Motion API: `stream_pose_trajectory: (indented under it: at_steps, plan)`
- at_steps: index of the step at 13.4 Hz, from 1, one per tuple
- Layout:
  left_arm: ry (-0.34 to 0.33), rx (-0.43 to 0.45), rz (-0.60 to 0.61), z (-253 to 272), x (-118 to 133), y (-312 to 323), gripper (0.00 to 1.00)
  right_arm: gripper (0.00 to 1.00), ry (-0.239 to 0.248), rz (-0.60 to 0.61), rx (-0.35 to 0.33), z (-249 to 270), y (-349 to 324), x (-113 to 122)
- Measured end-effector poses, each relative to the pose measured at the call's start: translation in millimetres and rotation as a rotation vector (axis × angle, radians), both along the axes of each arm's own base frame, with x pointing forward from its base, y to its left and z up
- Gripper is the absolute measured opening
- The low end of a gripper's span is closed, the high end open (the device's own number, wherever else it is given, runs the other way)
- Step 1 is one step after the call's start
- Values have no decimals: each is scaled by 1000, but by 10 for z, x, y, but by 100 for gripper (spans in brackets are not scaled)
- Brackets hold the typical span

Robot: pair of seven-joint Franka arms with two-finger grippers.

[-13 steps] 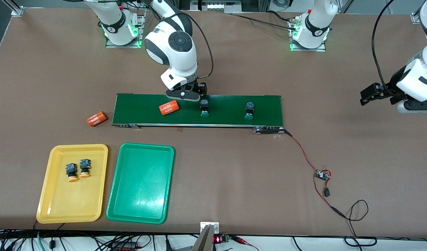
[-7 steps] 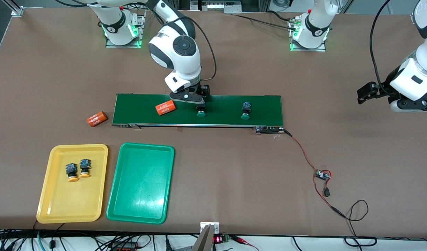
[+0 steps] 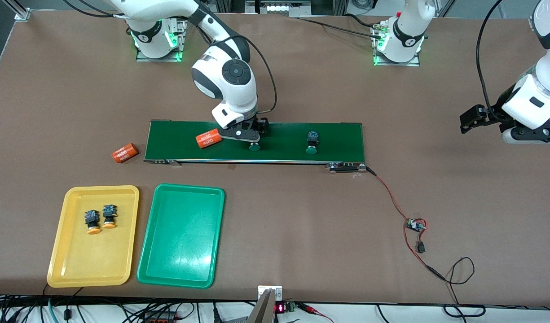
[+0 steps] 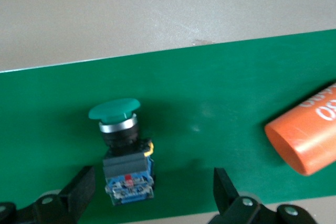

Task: Sort buttons by color to trays
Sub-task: 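Lower the right gripper onto the green button on the belt and grasp it, then carry the green button with the right gripper over the green tray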

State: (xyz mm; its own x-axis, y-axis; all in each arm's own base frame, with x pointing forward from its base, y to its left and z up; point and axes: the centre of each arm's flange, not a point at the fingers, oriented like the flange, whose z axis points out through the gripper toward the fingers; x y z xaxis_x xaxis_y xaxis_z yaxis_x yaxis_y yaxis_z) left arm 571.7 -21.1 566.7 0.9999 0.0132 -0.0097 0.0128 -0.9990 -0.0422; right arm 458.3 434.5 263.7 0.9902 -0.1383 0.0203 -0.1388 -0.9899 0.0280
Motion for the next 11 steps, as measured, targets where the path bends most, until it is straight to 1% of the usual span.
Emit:
stream_pose_trajectory:
  at_steps: [3, 5, 6, 7, 8, 9, 10, 11]
  plan:
    - [1, 0, -3, -1, -2, -19, 100, 100, 2, 0, 2, -14, 12, 8]
    - [1, 0, -5, -1, -3, -28, 100, 97, -3, 6, -6, -40, -2, 19]
    - [2, 0, -5, -1, -3, -29, 100, 97, -8, 13, -15, -67, -15, 29]
    - [2, 0, -5, -2, -3, -30, 100, 90, -10, 19, -23, -105, -29, 37]
    - [2, 0, -5, -2, -3, -30, 100, 77, -13, 24, -31, -144, -48, 49]
    - [2, 0, -5, -2, -3, -30, 100, 67, -16, 26, -38, -181, -73, 71]
    - [2, 0, -5, -2, -4, -30, 100, 67, -20, 25, -44, -213, -105, 99]
    - [2, 0, -5, -2, -4, -31, 100, 61, -21, 21, -47, -236, -136, 129]
